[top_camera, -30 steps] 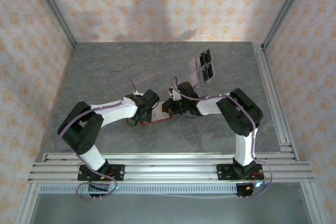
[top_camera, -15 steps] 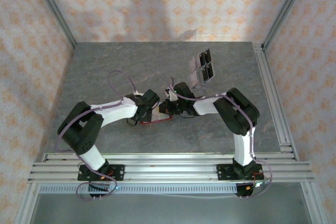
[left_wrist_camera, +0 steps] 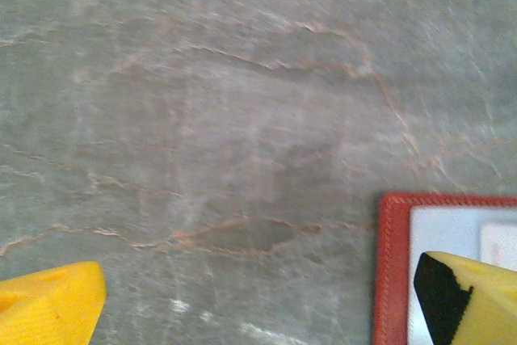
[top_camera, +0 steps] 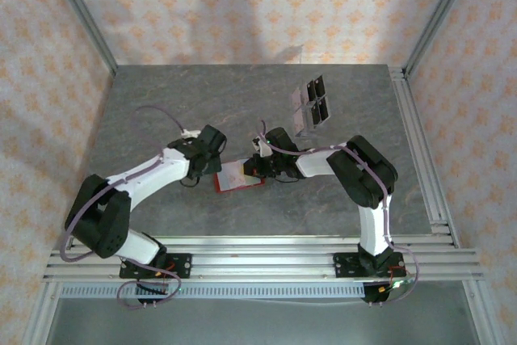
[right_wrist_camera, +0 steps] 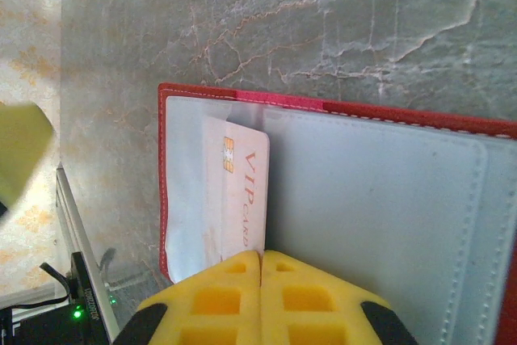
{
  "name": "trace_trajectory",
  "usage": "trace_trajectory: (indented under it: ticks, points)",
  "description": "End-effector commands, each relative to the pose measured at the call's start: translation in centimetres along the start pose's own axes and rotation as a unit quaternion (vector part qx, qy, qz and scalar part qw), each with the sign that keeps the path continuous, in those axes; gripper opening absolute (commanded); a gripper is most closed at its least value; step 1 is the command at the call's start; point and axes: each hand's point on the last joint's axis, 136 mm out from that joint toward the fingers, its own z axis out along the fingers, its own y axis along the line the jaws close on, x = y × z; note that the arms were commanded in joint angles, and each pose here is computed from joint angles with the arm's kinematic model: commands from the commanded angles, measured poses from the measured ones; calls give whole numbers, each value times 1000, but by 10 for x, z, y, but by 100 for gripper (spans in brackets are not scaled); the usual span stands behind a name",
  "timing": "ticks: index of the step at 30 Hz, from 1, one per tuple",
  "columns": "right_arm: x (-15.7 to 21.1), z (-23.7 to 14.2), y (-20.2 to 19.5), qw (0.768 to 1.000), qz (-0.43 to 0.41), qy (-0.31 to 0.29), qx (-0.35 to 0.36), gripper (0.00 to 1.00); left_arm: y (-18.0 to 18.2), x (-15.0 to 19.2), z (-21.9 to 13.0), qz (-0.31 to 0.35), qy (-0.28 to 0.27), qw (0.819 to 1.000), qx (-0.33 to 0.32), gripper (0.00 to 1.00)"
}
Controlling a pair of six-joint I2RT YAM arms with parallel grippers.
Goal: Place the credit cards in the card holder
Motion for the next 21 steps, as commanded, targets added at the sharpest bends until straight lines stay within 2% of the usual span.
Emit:
trace_trajectory:
  ticks: [1, 17, 18, 21]
  points:
    - [5, 6, -8, 1000, 4, 11, 21, 0, 23, 17, 8, -6, 26, 999, -42, 100]
    - [7, 12, -3, 999, 11, 26, 31, 0, 10, 46, 31, 20, 69, 997, -18, 100]
    - [7, 11, -2, 999, 7, 27, 32, 2, 9, 46, 31, 20, 70, 997, -18, 100]
    - [4, 1, 7, 999, -4, 24, 41, 21, 10, 46, 30, 17, 68, 997, -17, 100]
